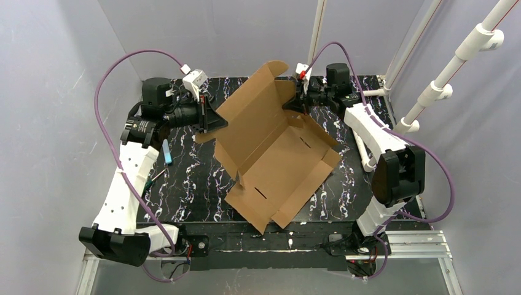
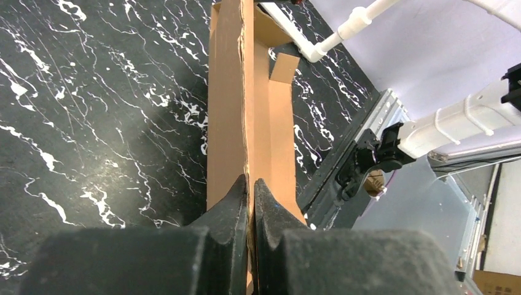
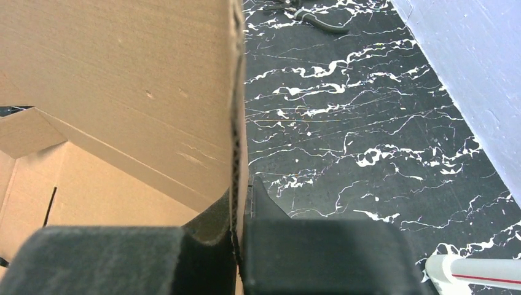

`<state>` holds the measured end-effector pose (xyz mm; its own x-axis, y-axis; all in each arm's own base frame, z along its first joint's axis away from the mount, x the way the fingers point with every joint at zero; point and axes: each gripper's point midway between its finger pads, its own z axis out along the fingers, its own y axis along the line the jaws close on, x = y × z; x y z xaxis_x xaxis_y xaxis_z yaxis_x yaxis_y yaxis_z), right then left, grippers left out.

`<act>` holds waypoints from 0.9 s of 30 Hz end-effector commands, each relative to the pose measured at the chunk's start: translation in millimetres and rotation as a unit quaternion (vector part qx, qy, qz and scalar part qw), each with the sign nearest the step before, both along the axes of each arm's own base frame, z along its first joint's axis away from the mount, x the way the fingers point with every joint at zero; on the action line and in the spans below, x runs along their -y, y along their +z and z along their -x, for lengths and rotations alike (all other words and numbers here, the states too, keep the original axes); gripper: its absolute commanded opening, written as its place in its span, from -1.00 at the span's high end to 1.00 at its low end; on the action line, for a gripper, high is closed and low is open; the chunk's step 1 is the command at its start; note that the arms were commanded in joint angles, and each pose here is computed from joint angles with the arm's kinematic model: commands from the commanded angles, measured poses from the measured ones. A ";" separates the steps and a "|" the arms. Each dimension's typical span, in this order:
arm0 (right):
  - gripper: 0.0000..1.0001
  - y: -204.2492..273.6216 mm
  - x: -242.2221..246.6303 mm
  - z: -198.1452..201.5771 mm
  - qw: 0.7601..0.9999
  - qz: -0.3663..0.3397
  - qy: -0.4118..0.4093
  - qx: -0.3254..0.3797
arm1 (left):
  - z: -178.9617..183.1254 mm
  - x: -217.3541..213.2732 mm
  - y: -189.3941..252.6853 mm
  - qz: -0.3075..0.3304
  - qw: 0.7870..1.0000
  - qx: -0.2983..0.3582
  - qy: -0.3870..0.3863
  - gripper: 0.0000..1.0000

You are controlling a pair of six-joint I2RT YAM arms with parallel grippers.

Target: Fold the paper box

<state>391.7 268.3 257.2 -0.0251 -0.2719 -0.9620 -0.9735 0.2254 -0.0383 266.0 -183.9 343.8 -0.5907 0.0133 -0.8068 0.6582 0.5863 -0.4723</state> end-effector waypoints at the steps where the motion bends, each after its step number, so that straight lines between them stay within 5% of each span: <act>1: 0.97 27.3 -0.2 5.5 0.999 -0.019 0.010 0.031 | -3.3 -5.3 14.4 -0.023 0.999 0.045 0.001 1.00; 5: 0.81 24.0 1.2 4.9 1.000 -0.015 0.003 0.027 | -10.0 -9.7 26.5 -0.039 0.996 0.081 0.007 1.00; 18: -0.51 15.4 33.3 4.7 0.999 0.011 -0.047 0.020 | -13.1 -12.4 48.3 -0.062 0.989 0.137 -0.010 1.00; 27: -0.83 -6.7 82.2 13.6 0.992 0.066 -0.103 0.011 | -5.0 -14.9 49.6 -0.075 0.985 0.151 -0.023 1.00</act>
<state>388.5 204.2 252.2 -0.0753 -0.3378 -0.9382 -0.9233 0.3790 -0.0623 280.8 -169.3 369.6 -0.4087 0.1566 -0.8991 0.7435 0.6285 -0.2285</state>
